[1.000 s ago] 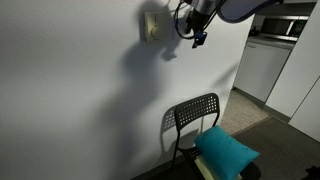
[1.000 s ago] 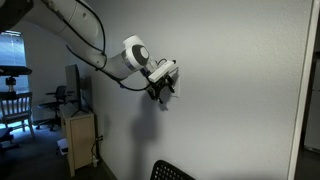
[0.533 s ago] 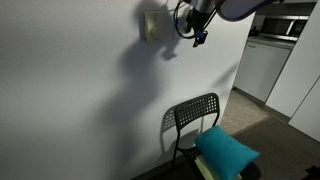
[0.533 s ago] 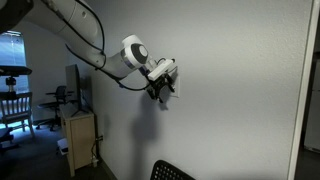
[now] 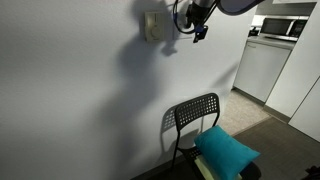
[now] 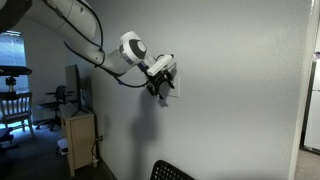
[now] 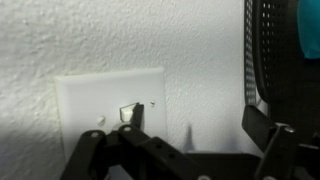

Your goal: Flick up the light switch

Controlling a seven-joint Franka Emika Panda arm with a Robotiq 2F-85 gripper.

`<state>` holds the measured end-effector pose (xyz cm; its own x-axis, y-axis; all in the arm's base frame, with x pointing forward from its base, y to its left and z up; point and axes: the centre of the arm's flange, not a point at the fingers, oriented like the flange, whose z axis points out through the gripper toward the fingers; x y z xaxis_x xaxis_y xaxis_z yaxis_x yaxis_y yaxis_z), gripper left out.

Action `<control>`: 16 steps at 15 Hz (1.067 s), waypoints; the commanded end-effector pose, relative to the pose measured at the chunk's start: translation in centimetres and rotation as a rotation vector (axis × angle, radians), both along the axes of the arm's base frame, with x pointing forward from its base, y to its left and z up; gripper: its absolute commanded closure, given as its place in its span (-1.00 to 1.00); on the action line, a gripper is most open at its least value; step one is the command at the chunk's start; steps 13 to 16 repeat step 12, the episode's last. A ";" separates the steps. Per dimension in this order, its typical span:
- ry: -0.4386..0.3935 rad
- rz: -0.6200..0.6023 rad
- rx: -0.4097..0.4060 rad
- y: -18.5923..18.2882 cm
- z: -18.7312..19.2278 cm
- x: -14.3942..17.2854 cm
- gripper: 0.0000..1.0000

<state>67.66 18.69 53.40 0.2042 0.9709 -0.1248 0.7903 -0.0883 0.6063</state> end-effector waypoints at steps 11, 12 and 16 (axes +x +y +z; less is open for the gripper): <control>-0.006 -0.227 0.080 -0.8 3.4 -2.8 -1.00; -0.003 -0.245 0.083 -1.0 3.5 -3.2 -1.00; -0.003 -0.245 0.083 -1.0 3.5 -3.2 -1.00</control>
